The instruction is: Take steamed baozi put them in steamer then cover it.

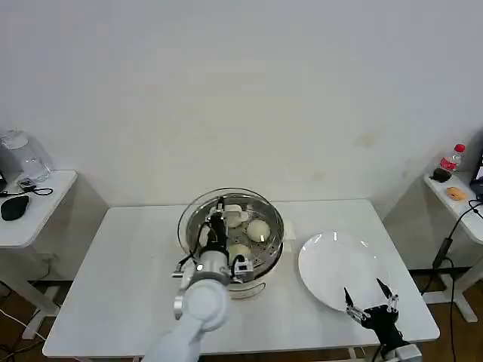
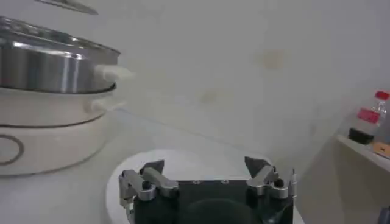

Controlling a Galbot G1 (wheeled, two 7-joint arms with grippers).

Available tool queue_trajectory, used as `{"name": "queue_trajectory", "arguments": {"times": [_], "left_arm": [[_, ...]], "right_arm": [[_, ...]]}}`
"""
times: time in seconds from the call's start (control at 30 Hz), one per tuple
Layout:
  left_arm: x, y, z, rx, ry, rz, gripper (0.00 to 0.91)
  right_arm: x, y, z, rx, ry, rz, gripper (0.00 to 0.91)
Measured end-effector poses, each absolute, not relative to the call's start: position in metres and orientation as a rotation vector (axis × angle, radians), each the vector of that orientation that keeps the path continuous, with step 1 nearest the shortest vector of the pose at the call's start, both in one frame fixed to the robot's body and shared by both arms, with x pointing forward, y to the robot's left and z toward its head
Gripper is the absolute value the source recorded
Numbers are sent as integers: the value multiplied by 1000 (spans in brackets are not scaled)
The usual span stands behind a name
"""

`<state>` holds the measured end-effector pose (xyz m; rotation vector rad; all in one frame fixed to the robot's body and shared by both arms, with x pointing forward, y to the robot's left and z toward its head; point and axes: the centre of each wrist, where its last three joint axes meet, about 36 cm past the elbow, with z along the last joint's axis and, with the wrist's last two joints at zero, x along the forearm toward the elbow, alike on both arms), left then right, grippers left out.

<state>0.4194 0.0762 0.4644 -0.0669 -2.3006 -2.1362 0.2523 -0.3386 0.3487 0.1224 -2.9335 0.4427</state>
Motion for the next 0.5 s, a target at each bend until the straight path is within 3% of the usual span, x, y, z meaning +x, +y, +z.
{"name": "queue_trajectory", "arguments": {"times": [0.5], "left_arm": [[429, 47, 451, -80, -2268, -2147, 0]], "right_arm": [[253, -337, 345, 143, -2930, 425, 907]]}}
